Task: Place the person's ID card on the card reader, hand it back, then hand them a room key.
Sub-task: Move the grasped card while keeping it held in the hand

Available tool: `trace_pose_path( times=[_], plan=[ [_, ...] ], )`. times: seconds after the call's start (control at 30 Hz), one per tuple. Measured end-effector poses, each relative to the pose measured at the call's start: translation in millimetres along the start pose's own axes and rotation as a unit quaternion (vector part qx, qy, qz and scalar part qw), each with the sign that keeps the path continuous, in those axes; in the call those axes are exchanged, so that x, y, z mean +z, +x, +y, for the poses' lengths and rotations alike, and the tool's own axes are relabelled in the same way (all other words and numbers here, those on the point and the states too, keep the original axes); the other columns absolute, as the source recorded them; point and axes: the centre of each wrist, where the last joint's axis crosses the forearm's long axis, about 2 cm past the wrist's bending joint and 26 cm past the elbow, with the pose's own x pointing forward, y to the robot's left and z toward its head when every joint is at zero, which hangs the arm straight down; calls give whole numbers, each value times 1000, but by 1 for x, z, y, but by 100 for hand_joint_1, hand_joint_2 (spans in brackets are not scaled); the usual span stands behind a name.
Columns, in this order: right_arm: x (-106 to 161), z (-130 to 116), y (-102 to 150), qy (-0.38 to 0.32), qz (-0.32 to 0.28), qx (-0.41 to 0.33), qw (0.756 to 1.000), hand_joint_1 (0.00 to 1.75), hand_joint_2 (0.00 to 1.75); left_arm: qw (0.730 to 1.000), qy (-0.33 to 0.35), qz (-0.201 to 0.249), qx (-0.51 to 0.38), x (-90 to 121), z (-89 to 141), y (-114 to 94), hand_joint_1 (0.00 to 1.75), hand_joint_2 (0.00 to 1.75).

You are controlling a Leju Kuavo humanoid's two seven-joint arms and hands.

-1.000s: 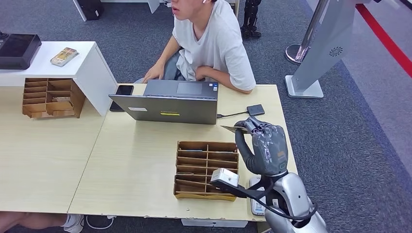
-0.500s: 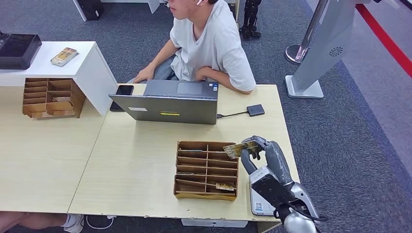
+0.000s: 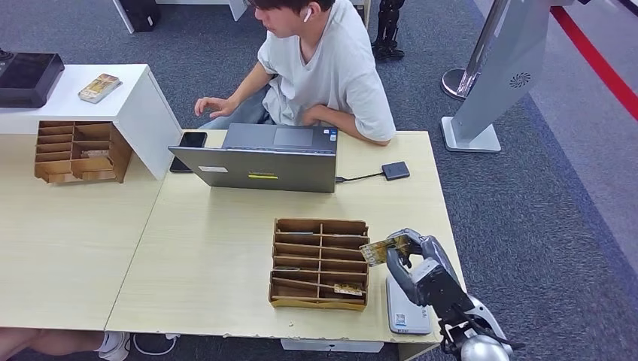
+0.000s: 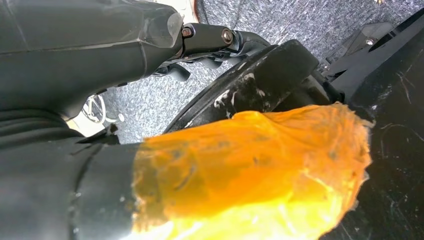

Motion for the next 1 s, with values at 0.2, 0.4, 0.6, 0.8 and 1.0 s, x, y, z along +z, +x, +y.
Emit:
trace_pose_path(
  times=[0.2,0.4,0.6,0.8,1.0],
  plan=[
    [12,-2,-13,15,31,-13,999,175,175,1000,0,3,-4,0,0,-2,0,0],
    [24,-3,-25,21,58,-17,998,175,175,1000,-1,5,-4,0,-1,-5,0,0],
    [33,-3,-33,26,77,-19,997,175,175,1000,-2,7,-2,0,-2,-7,0,0],
    [38,-3,-37,29,89,-20,995,175,175,1000,-3,8,-3,0,-2,-8,0,0],
    [47,-2,-44,32,111,-19,993,175,175,1000,-2,9,-2,0,-2,-9,0,0]
  ],
)
